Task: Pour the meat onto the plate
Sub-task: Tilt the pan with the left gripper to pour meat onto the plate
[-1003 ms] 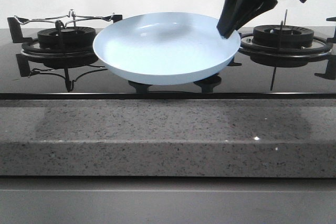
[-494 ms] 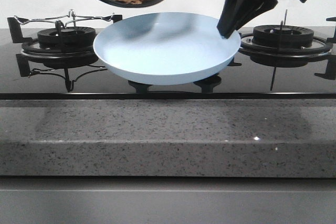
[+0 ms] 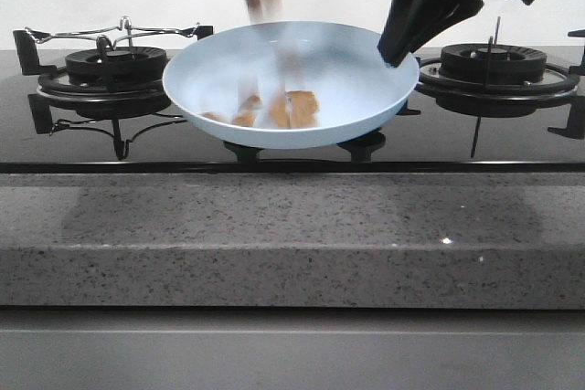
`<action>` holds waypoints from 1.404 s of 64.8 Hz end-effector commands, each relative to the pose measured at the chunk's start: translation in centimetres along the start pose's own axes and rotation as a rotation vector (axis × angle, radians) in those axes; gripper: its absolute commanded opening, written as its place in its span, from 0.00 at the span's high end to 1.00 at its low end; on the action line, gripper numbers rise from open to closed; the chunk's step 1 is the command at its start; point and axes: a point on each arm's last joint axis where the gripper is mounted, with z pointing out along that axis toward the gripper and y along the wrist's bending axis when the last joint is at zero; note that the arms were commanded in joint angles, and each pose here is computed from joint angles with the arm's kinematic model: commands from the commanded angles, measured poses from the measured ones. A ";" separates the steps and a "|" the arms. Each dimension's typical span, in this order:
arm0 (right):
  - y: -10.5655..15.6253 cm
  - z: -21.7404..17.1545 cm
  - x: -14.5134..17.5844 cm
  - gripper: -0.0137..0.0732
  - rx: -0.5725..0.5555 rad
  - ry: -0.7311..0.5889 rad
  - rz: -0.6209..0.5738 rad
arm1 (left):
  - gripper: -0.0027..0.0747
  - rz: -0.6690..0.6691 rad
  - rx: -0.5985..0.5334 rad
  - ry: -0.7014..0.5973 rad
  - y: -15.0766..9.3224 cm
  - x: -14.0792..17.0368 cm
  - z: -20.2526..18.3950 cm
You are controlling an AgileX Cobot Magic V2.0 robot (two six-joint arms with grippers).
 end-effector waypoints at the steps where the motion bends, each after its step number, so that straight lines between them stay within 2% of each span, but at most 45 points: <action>1: 0.8 -2.5 -1.3 0.92 -0.024 -0.124 -0.008 | 0.99 0.080 -0.111 -0.085 0.2 -2.3 -0.9; 9: 0.8 -2.5 -1.3 0.92 -0.024 -0.124 -0.008 | 0.99 0.130 -0.131 -0.102 -0.2 -2.8 -0.7; 25: 0.8 -2.5 -1.3 0.92 -0.024 -0.124 -0.008 | 0.99 0.143 -0.142 -0.099 -0.2 -2.7 -0.6; 30: 0.8 -2.5 -1.3 0.92 -0.024 -0.124 -0.008 | 0.99 0.111 -0.152 -0.107 0.0 -2.8 -0.7; 41: 0.8 -2.5 -1.3 0.92 -0.024 -0.124 -0.008 | 0.99 -0.120 -0.204 -0.110 1.8 -2.1 -1.2; 50: 0.8 -2.5 -1.3 0.92 -0.024 -0.124 -0.008 | 0.99 -0.347 -0.283 -0.119 5.0 -0.8 -2.4; 60: 0.8 -2.5 -1.3 0.92 -0.024 -0.124 -0.008 | 0.99 -0.570 -0.270 -0.175 8.4 1.1 -4.5; 67: 0.8 -2.5 -1.3 0.92 -0.024 -0.124 -0.008 | 0.99 -0.772 -0.280 -0.246 11.1 3.6 -5.8; 75: 0.8 -2.5 -1.3 0.92 -0.024 -0.124 -0.008 | 0.99 -1.044 -0.339 -0.280 14.8 8.0 -7.2; 81: 0.8 -2.5 -1.3 0.92 -0.024 -0.124 -0.008 | 0.99 -1.147 -0.357 -0.271 16.5 10.7 -7.4; 91: 0.8 -2.5 -1.3 0.92 -0.024 -0.124 -0.008 | 0.99 -1.283 -0.380 -0.241 18.0 14.3 -7.0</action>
